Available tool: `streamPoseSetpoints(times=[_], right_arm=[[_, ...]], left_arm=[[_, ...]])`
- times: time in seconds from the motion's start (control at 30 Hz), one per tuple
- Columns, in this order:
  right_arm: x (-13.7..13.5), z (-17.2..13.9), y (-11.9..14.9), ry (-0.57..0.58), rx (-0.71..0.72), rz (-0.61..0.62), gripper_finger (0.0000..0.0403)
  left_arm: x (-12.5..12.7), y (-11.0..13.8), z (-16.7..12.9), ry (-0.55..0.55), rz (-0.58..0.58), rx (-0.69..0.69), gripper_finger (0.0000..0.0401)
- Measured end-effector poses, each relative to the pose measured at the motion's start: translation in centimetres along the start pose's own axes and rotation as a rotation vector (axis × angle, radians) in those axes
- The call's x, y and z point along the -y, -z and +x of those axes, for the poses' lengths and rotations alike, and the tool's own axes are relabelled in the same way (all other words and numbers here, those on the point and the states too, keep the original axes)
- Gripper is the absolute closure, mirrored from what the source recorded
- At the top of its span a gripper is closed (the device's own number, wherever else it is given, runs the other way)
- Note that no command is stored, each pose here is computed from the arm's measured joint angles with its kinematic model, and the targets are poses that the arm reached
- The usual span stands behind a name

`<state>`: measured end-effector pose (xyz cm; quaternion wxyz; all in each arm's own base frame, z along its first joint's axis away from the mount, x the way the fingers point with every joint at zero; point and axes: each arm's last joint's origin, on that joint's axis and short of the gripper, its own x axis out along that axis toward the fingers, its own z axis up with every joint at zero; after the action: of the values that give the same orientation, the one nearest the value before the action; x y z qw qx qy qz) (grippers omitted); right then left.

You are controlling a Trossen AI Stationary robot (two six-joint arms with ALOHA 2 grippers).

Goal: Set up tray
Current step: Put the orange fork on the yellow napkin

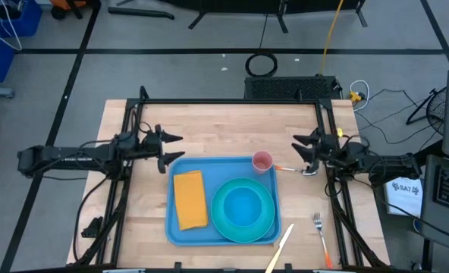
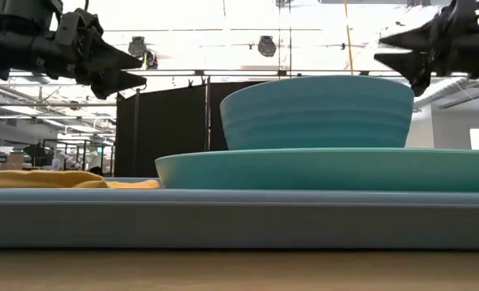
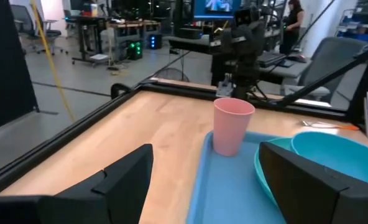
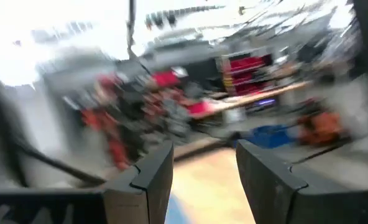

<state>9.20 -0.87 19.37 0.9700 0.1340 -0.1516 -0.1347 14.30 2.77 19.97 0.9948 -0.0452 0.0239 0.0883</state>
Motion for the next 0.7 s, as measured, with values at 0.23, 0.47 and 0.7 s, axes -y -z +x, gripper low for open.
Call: streamPoseSetpoints(times=[0.23,0.47,0.7], right_arm=[[-0.4,-0.1,-1.0,-0.08,0.091,0.188,0.0236],[-0.5,0.4,0.5,-0.03,-0.296,0.488,0.0237],[-2.6,2.9,1.2,0.213,-0.98,0.803,0.0255]], left_arm=[[-0.6,0.0,0.0,0.016,0.005,-0.006,0.0111],[-1.2,0.4,-0.1,-0.029,-0.006,-0.051,0.0116],[-1.7,0.7,-0.1,-0.081,-0.012,-0.082,0.0118]])
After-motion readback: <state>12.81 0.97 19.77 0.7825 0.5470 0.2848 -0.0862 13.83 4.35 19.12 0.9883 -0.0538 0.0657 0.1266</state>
